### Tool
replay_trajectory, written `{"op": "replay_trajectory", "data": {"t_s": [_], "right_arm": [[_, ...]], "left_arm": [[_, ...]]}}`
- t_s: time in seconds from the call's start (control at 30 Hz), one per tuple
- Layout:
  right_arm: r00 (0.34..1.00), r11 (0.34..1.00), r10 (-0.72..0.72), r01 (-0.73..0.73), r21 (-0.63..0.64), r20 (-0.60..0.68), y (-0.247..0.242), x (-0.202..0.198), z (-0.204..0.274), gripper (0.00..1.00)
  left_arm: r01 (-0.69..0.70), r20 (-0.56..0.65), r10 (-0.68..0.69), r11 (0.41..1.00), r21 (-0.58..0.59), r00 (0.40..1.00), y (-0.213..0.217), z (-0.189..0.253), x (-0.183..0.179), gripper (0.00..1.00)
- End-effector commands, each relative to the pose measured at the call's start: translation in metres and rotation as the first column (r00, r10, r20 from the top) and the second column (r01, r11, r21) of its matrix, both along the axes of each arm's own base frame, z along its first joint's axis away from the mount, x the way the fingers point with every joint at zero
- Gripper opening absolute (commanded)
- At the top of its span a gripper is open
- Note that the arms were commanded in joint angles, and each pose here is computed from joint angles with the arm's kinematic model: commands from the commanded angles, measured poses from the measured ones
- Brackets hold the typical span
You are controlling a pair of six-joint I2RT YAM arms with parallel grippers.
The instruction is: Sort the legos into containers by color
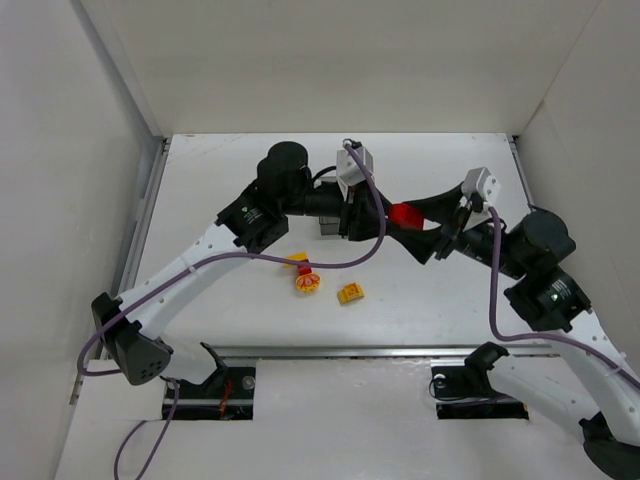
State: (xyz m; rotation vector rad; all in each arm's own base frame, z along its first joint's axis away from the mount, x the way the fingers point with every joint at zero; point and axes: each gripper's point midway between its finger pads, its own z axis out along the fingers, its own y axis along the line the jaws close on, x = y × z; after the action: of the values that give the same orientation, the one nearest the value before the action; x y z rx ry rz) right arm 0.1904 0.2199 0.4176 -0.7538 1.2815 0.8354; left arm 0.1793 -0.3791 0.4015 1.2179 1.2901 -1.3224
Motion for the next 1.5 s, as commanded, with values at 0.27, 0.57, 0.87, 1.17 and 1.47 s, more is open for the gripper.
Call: {"op": "replay_trajectory", "data": {"t_s": [0.27, 0.57, 0.87, 1.17, 1.47], "right_arm": [[0.991, 0.999, -0.009, 0.003, 0.046, 0.136, -0.021, -0.030, 0.032, 0.64], [0.995, 1.000, 0.011, -0.012, 0.010, 0.104, -0.020, -0.033, 0.026, 0.73], [0.994, 1.000, -0.011, 0.011, -0.002, 0.107, -0.020, -0.027, 0.024, 0.67], [0.995, 0.998, 0.056, -0.054, -0.029, 0.088, -0.011, -0.031, 0.016, 0.51], [0.992, 0.998, 0.064, -0.061, -0.030, 0.105, -0.012, -0.035, 0.018, 0.24]], "left_arm": [[0.012, 0.114, -0.006, 0.998, -0.054, 0.993, 0.011, 0.032, -0.009, 0.00], [0.022, 0.137, -0.013, 0.997, -0.069, 0.991, 0.009, 0.038, -0.013, 0.00], [0.126, 0.185, -0.118, 0.991, -0.034, 0.976, 0.011, 0.026, -0.034, 0.00], [0.186, 0.212, -0.172, 0.981, -0.049, 0.962, 0.013, 0.032, -0.047, 0.00], [0.198, 0.187, -0.182, 0.978, -0.066, 0.965, 0.012, 0.036, -0.050, 0.00]]}}
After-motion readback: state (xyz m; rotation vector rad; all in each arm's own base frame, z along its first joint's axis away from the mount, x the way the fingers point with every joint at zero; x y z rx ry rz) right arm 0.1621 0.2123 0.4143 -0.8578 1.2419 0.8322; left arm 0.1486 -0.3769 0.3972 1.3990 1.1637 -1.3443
